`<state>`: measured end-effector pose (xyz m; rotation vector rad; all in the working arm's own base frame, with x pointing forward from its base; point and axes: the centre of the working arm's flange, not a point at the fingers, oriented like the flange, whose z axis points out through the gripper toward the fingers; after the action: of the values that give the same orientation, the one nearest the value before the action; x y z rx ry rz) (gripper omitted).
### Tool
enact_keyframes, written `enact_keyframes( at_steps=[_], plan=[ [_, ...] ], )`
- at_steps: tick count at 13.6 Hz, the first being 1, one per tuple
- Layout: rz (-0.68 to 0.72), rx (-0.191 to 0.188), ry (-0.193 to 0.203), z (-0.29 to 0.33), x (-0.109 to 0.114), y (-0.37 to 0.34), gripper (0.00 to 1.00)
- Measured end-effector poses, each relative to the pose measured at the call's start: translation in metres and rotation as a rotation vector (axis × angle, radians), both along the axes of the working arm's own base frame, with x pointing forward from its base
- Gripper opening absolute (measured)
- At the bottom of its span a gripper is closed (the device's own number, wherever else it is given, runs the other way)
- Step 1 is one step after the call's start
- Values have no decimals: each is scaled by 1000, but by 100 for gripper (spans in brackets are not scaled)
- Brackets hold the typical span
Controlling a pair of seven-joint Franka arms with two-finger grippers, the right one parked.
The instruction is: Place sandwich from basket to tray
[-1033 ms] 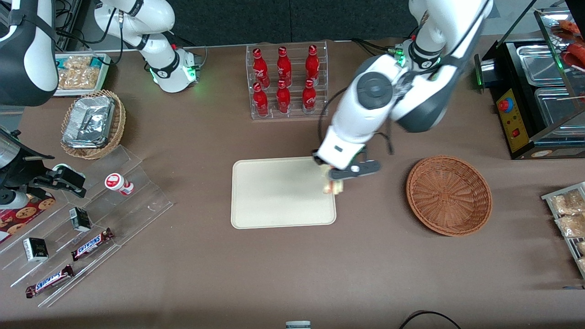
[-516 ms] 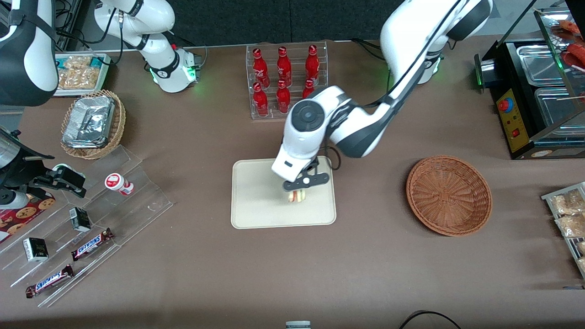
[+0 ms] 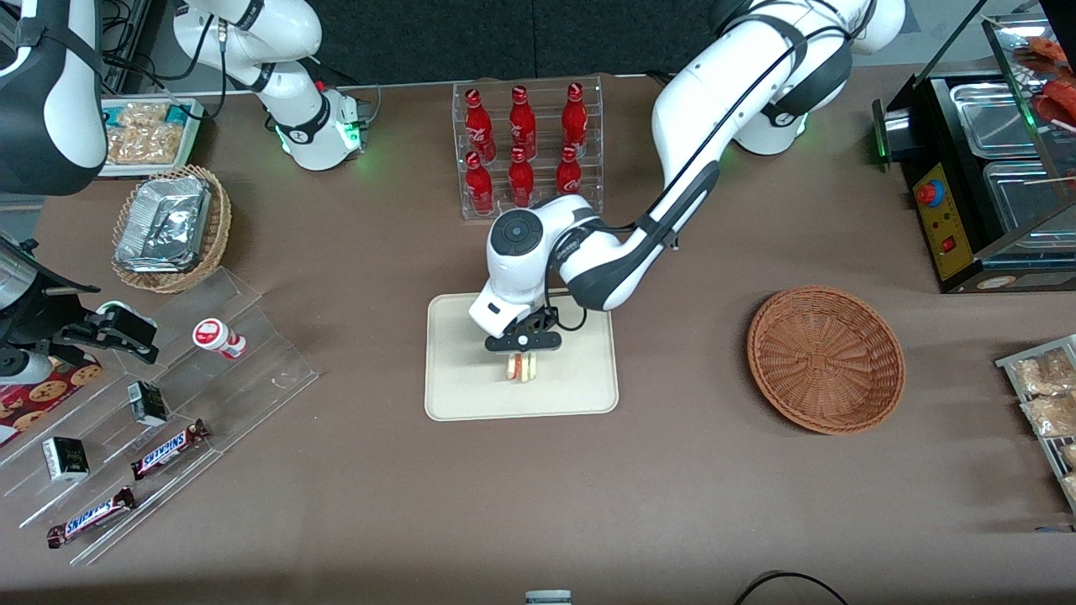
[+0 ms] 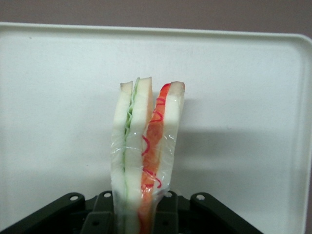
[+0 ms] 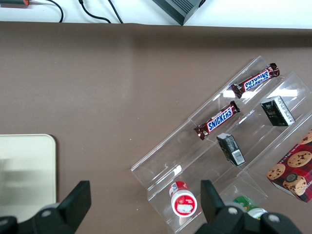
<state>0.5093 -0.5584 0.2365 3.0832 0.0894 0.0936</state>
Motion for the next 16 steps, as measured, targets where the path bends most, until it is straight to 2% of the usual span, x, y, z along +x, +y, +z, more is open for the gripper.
enact_keyframes(
  at_steps=[2,7,10,13,14,16],
  plan=[
    [-6,-12,7,-23,-1,-3,20],
    [7,-44,-18,-15,13,-6,70],
    [51,-67,-24,20,32,-1,99],
    [115,-107,-20,101,67,33,100],
    [109,-111,-7,136,78,55,100],
    [80,-80,-2,201,92,108,100]
  ],
)
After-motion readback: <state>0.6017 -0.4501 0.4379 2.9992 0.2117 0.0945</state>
